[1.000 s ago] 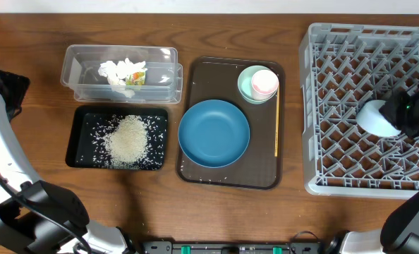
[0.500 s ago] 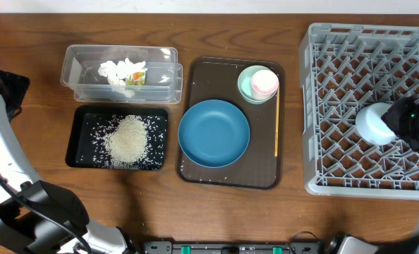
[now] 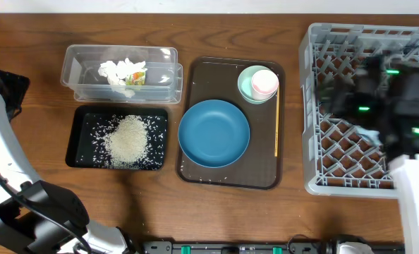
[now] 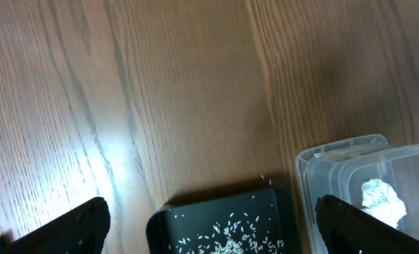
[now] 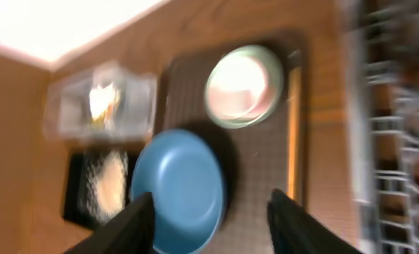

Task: Sort waste into correct bins and load items into the dishwasher rack
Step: 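Release the bowl and lift the right gripper from the rack, then move the right gripper to the blue plate and grasp its rim, then lift the blue plate and carry it into the rack's back corner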

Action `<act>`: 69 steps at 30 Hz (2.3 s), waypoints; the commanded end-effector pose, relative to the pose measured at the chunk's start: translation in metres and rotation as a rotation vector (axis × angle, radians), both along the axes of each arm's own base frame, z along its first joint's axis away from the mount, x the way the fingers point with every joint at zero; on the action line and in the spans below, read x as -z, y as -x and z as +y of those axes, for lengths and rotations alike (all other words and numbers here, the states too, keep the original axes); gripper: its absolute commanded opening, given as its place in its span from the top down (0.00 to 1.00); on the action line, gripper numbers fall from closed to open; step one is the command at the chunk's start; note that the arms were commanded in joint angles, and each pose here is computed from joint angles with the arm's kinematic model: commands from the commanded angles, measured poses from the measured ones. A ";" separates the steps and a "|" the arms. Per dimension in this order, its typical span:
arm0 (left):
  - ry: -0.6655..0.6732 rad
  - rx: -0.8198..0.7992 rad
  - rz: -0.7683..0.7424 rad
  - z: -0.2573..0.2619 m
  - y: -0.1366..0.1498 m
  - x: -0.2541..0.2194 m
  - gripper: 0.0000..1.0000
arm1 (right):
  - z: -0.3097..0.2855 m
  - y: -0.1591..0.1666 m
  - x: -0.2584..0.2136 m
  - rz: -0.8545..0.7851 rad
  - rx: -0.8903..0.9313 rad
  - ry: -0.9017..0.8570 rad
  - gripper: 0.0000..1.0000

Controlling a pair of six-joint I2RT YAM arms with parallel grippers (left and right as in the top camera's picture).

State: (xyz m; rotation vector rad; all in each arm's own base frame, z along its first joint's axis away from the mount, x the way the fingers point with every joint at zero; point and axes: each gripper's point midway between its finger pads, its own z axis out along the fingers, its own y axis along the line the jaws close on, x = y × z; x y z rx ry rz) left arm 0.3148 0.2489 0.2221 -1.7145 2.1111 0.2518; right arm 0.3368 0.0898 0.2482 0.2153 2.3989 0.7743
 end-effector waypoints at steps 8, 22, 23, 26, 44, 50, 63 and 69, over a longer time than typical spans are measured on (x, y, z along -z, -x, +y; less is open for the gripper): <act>-0.002 -0.004 0.008 0.002 0.001 0.001 0.05 | 0.172 0.018 0.069 -0.064 -0.429 0.270 0.36; -0.002 -0.003 0.008 0.002 0.001 0.001 0.05 | 0.271 0.069 0.173 -0.143 -0.851 0.572 0.19; -0.002 -0.004 0.008 0.002 0.001 0.001 0.05 | 0.271 0.071 0.178 -0.143 -0.863 0.592 0.20; -0.002 -0.004 0.008 0.002 0.001 0.001 0.05 | 0.268 0.072 0.190 -0.127 -0.864 0.640 0.26; -0.002 -0.003 0.008 0.002 0.001 0.001 0.05 | 0.275 0.104 0.221 -0.063 -0.947 0.692 0.43; -0.002 -0.004 0.009 0.002 0.001 0.001 0.05 | 0.273 0.102 0.221 -0.065 -0.910 0.718 0.63; -0.002 -0.004 0.008 0.002 0.001 0.001 0.05 | 0.281 0.097 0.198 -0.039 -0.863 0.699 0.99; -0.002 -0.004 0.008 0.002 0.001 0.001 0.05 | 0.289 0.084 0.152 -0.038 -0.816 0.672 0.99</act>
